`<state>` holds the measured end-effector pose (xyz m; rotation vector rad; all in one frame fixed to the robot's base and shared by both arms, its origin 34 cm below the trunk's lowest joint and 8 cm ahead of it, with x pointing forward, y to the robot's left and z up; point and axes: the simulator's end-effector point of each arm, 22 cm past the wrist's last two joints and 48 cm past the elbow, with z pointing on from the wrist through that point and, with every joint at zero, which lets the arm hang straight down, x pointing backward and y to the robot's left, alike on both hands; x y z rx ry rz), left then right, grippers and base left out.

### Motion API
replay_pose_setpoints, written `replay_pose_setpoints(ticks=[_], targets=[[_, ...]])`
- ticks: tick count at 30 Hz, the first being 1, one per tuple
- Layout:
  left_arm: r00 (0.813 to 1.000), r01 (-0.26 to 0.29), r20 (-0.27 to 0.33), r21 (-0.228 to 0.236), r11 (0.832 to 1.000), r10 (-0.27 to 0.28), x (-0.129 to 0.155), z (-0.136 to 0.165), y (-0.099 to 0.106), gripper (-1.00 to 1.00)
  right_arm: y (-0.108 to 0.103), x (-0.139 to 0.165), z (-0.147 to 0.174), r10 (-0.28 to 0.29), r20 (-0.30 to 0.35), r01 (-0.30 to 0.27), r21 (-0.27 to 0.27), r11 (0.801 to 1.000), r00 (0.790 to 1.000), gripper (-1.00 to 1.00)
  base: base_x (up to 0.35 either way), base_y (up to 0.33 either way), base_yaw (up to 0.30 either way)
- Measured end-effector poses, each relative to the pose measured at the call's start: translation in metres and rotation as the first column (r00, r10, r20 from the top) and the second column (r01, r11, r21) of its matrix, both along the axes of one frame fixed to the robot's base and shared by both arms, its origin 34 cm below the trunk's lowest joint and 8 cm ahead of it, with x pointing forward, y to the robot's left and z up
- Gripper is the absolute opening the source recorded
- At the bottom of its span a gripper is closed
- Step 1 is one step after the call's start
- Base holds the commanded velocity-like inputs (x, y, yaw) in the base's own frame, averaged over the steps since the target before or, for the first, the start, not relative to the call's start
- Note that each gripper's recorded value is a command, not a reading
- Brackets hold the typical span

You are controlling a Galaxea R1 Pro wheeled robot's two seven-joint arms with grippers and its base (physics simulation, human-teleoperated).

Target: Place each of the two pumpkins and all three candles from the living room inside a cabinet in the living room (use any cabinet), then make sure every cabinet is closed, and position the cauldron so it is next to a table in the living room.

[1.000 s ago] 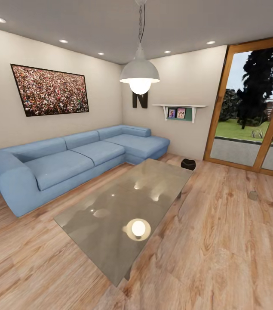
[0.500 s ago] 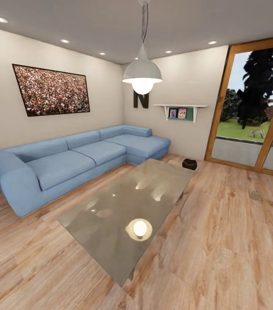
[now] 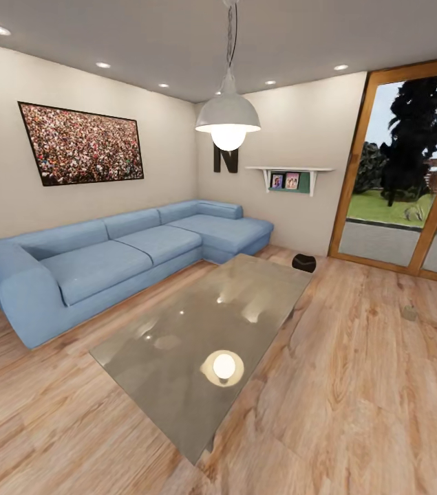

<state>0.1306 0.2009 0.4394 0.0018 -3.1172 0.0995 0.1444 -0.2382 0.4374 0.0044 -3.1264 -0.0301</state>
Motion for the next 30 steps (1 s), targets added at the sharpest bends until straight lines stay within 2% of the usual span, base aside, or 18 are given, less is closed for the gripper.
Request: replay_pose_setpoints(ticks=[6, 30], targets=[[1.0, 0.0, 0.0, -0.001, 1.0, 0.0, 0.0, 0.0, -0.0007, 1.0, -0.0003, 0.0001, 0.0, 0.0, 0.0, 0.0, -0.001, 1.0, 1.0, 1.0, 0.003, 0.0, -0.064], [1.0, 0.001, 0.0, -0.002, 1.0, -0.001, -0.0002, 0.0001, -0.0018, 1.0, -0.0018, 0.0003, 0.0, -0.007, 0.002, 0.007, -0.003, 1.0, 1.0, 1.0, 0.0, 0.0, -0.254]])
